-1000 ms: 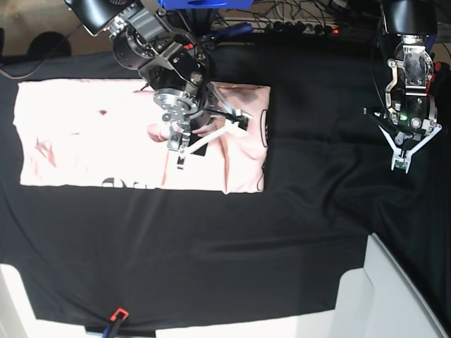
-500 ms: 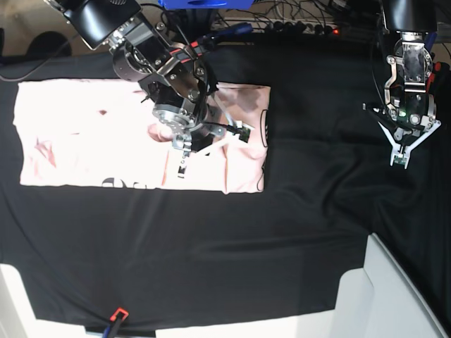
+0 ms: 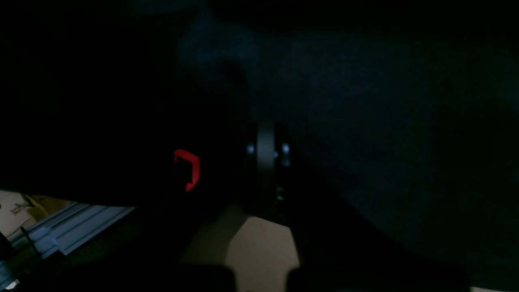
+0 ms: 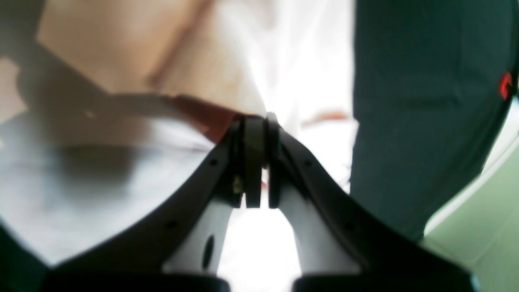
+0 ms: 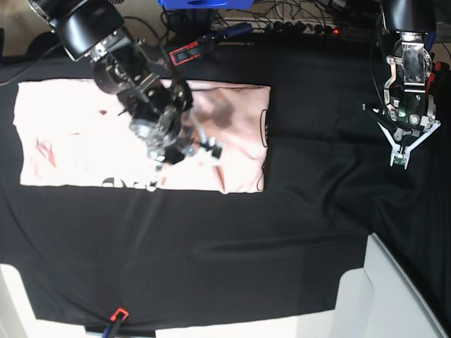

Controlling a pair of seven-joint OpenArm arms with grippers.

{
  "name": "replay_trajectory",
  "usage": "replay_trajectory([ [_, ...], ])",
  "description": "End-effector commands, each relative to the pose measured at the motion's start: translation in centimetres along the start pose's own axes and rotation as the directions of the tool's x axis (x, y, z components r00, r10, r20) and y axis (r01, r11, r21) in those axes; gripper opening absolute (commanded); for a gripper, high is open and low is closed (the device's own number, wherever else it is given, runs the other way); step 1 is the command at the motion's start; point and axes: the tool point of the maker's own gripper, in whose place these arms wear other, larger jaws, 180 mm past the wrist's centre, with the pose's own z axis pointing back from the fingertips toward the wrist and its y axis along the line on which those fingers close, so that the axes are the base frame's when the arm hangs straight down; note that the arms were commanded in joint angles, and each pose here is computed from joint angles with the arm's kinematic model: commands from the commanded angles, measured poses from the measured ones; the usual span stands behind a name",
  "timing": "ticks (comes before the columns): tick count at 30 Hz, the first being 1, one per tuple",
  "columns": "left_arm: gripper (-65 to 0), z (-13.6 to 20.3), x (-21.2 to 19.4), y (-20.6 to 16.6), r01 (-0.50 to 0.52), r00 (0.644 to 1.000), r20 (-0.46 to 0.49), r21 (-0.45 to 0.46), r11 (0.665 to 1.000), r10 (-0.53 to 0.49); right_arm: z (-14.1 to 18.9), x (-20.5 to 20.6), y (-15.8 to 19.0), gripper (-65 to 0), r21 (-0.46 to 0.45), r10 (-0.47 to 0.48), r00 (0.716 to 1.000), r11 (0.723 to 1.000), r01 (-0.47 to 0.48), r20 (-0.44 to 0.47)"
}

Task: Fold the T-shirt properly
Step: 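Pinch the folded shirt layer with the right gripper and drag it toward the shirt edge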

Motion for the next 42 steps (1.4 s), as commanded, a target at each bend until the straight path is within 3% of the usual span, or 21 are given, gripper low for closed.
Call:
replay_trajectory([
  [1, -64.8, 0.3, 0.8, 1.1, -0.003, 1.0, 0.022, 0.028, 1.0, 0.002, 0.3, 0.4, -2.5, -64.6, -0.056, -0.019, 1.0, 0.998, 0.02, 0.015],
  [11, -64.8, 0.4, 1.0, -0.3, -0.02, 0.999, 0.026, -0.002, 1.0, 0.02, 0.0, -1.9, -5.8, -64.7, -0.112, -0.013, 1.0, 0.994, 0.011, -0.023],
  [17, -64.8, 0.3, 0.9, -0.4, -0.019, 1.0, 0.023, -0.004, 1.0, 0.019, -1.1, -2.8, -5.8, -64.4, -0.094, -0.004, 0.998, 0.996, -0.002, -0.06],
  [20, -64.8, 0.3, 0.8, -0.4, -0.018, 1.0, 0.022, -0.003, 1.0, 0.018, -1.3, -1.9, -6.0, -64.0, -0.094, -0.001, 1.0, 0.996, 0.0, -0.013],
  [25, -64.8, 0.3, 0.8, -0.5, -0.017, 1.0, 0.02, -0.003, 1.0, 0.017, -1.8, -2.2, -5.9, -63.4, -0.087, 0.003, 1.0, 0.996, -0.004, -0.016],
  [34, -64.8, 0.3, 0.7, -0.5, -0.017, 1.0, 0.019, -0.004, 1.0, 0.018, -1.5, -1.1, -9.3, -45.0, -0.153, 0.002, 1.0, 0.988, -0.001, 0.003],
  [38, -64.8, 0.3, 0.7, -0.5, -0.017, 1.0, 0.019, -0.004, 1.0, 0.018, -1.0, -0.4, -12.1, -44.3, -0.238, -0.049, 0.998, 0.97, 0.054, 0.028],
  [42, -64.8, 0.3, 0.4, -0.6, -0.015, 1.0, 0.013, -0.005, 1.0, 0.015, -1.6, -1.2, -12.2, -44.3, -0.236, -0.053, 0.999, 0.97, 0.051, -0.001],
])
